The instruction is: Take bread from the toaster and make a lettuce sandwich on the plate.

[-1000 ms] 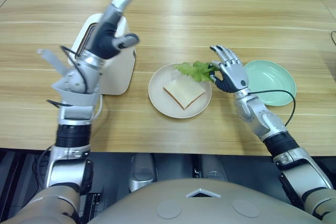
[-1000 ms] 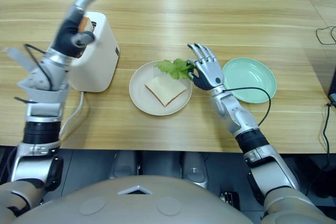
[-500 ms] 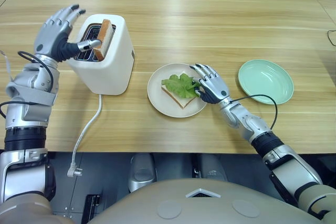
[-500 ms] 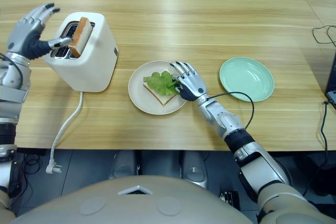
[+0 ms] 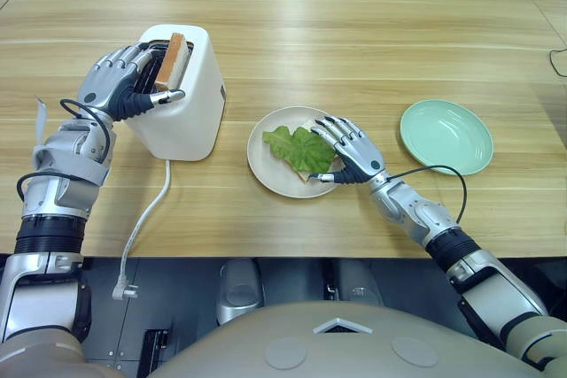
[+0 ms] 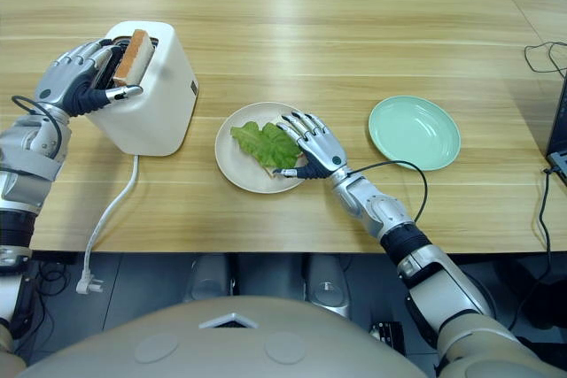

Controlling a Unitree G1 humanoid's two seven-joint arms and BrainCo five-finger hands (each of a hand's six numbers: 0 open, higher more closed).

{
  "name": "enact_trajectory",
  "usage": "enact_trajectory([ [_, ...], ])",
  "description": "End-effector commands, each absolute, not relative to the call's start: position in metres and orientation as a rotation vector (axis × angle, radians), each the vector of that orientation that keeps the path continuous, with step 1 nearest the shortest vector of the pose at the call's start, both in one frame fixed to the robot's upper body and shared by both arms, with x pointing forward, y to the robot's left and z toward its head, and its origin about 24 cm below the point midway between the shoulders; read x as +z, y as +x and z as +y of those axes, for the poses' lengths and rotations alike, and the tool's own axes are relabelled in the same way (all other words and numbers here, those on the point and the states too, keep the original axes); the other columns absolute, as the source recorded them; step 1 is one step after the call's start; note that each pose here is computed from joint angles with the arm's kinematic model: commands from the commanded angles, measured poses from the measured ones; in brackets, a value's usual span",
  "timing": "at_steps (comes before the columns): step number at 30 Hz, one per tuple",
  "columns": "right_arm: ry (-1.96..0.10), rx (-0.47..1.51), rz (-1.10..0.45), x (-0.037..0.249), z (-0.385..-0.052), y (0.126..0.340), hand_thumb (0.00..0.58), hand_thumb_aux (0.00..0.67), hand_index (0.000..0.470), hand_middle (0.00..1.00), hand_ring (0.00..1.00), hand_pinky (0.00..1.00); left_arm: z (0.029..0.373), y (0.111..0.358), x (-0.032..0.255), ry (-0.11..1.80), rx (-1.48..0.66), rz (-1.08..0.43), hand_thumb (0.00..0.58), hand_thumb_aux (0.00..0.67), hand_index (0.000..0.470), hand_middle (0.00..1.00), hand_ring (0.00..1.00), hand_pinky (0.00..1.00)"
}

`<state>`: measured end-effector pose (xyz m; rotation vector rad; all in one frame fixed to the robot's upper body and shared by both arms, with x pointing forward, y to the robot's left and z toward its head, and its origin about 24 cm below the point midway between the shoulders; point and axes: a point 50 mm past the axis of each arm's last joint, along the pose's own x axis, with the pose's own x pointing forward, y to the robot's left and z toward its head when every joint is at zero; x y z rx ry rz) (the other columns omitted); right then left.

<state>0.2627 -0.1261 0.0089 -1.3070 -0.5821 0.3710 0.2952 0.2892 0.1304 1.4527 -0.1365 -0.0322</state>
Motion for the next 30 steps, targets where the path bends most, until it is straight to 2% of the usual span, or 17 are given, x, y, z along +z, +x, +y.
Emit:
enact_trajectory([
  [1,-1.312,0.369,-0.601,0.011,-0.127,0.262,0.0,0.0,0.0,0.0,0.0,0.0,0.283,0.296,0.124,1.43,-0.094,-0.128,0.539,0.491,0.337,0.0,0.0,0.0],
  [2,-1.312,0.367,-0.602,0.011,-0.127,0.262,0.0,0.0,0.0,0.0,0.0,0.0,0.281,0.296,0.126,1.413,-0.099,-0.143,0.564,0.56,0.384,0.0,0.0,0.0],
  [3,-1.312,0.365,-0.603,0.011,-0.127,0.262,0.0,0.0,0.0,0.0,0.0,0.0,0.279,0.296,0.127,1.396,-0.103,-0.157,0.58,0.67,0.46,0.0,0.0,0.0],
  [11,-1.307,0.348,-0.61,0.013,-0.127,0.262,0.0,0.0,0.0,0.0,0.0,0.0,0.277,0.299,0.143,1.311,-0.047,-0.238,0.58,0.67,0.46,0.0,0.0,0.0],
  [22,-1.297,0.329,-0.614,0.014,-0.127,0.262,0.0,0.0,0.0,0.0,0.0,0.0,0.278,0.303,0.182,1.171,0.124,-0.421,0.58,0.67,0.46,0.0,0.0,0.0],
  [23,-1.296,0.329,-0.614,0.014,-0.127,0.262,0.0,0.0,0.0,0.0,0.0,0.0,0.278,0.303,0.185,1.161,0.138,-0.437,0.58,0.67,0.46,0.06,0.06,0.06],
  [24,-1.296,0.328,-0.614,0.014,-0.127,0.262,0.0,0.0,0.0,0.0,0.0,0.0,0.278,0.304,0.188,1.153,0.152,-0.452,0.58,0.67,0.46,0.06,0.06,0.06],
  [25,-1.296,0.327,-0.613,0.014,-0.127,0.262,0.0,0.0,0.0,0.0,0.0,0.0,0.278,0.304,0.192,1.145,0.165,-0.466,0.58,0.67,0.46,0.29,0.29,0.29],
  [27,-1.295,0.325,-0.613,0.014,-0.127,0.262,0.0,0.0,0.0,0.0,0.0,0.0,0.277,0.306,0.197,1.13,0.184,-0.491,0.58,0.67,0.46,0.29,0.29,0.29],
  [28,-1.294,0.325,-0.614,0.014,-0.127,0.262,0.0,0.0,0.0,0.0,0.0,0.0,0.277,0.306,0.199,1.124,0.191,-0.499,0.58,0.67,0.46,0.51,0.51,0.51],
  [29,-1.293,0.324,-0.615,0.014,-0.126,0.262,0.0,0.0,0.0,0.0,0.0,0.0,0.277,0.306,0.201,1.12,0.197,-0.507,0.58,0.67,0.46,0.51,0.51,0.51],
  [30,-1.293,0.323,-0.616,0.015,-0.126,0.263,0.0,0.0,0.0,0.0,0.0,0.0,0.277,0.306,0.203,1.116,0.204,-0.517,0.58,0.67,0.46,1.0,1.0,1.0],
])
